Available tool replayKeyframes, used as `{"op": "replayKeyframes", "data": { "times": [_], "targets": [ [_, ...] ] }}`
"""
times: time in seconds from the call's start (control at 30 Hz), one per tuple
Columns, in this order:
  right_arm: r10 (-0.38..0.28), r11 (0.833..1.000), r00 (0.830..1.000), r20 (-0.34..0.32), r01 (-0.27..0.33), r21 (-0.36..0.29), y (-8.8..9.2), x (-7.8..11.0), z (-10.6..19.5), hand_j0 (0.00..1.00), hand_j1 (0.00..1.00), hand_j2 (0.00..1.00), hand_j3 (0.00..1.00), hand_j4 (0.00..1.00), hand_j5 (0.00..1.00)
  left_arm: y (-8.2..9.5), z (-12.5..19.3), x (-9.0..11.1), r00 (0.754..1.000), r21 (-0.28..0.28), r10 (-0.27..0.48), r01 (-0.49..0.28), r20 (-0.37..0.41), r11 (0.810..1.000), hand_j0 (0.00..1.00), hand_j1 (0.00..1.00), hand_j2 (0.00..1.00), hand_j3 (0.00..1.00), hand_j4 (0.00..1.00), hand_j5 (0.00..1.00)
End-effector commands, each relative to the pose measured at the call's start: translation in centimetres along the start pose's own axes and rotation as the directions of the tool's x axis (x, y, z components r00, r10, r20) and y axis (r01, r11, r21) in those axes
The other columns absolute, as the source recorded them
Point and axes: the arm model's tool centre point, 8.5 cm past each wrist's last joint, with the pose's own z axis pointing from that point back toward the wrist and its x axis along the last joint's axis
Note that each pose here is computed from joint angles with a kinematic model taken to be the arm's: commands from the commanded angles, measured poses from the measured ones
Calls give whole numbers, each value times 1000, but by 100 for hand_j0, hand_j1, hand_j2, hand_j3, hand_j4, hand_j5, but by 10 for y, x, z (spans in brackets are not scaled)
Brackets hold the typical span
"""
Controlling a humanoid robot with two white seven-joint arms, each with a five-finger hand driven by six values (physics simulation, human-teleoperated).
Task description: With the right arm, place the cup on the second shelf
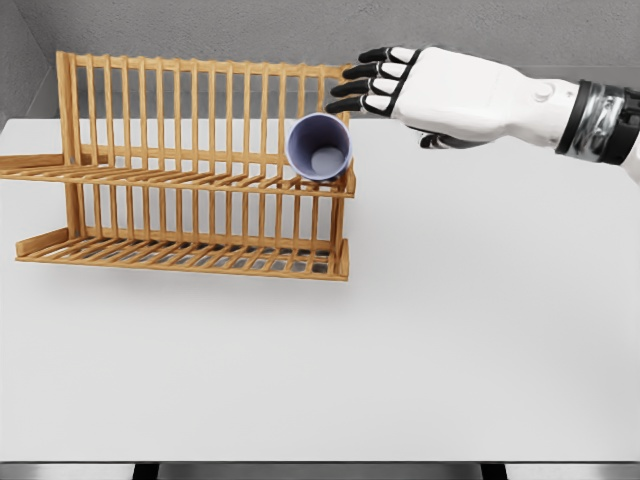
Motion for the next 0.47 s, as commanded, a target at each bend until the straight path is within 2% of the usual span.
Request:
{"op": "replayKeyframes", "data": {
  "times": [0.0,0.07,0.1,0.17,0.2,0.23,0.27,0.3,0.33,0.37,0.43],
  "targets": [
    [49,992,989,-137,-65,-108,-33,-26,52,100,100,100,100,100,100,0,0,0,1000,0,0,0,0,1000,100,100,100,100,100,100],
    [-5,996,983,-182,-11,-90,-9,-28,70,100,100,100,100,100,100,0,0,0,1000,0,0,0,0,1000,100,100,100,100,100,100],
    [-17,997,983,-181,2,-83,-3,-26,71,100,100,100,100,100,100,0,0,0,1000,0,1,-1,0,1000,100,100,100,100,100,100],
    [-66,997,983,-173,58,-55,21,-20,70,100,100,100,100,100,100,0,0,0,1000,0,6,-6,1,1000,100,100,100,100,100,100],
    [-89,996,981,-172,83,-41,33,-17,70,100,100,100,100,100,100,2,0,9,1000,1,-3,3,22,1000,100,100,100,100,100,100],
    [-88,996,980,-178,82,-40,33,-18,71,100,100,100,100,100,100,-3,0,-7,1000,-7,-19,19,-9,1000,100,100,100,100,100,100],
    [-89,996,980,-177,83,-41,33,-18,71,100,100,100,100,100,100,0,0,0,1000,6,1,-1,3,1000,100,100,100,100,100,100],
    [-88,996,980,-177,82,-42,32,-18,71,100,100,100,100,100,100,-1,0,8,999,-12,-11,12,31,1000,100,100,100,100,100,100],
    [-90,996,979,-181,84,-40,33,-19,72,100,100,100,100,100,100,-3,0,-2,998,-17,56,-56,22,998,100,100,100,100,100,100],
    [-91,996,979,-185,86,-37,35,-20,72,100,100,100,100,100,100,-7,0,-11,996,-28,84,-84,8,996,100,100,100,100,100,100],
    [-89,996,979,-182,84,-34,35,-19,72,100,100,100,100,100,100,-12,0,-3,997,-109,71,-68,19,992,100,100,100,100,100,100]
  ]
}}
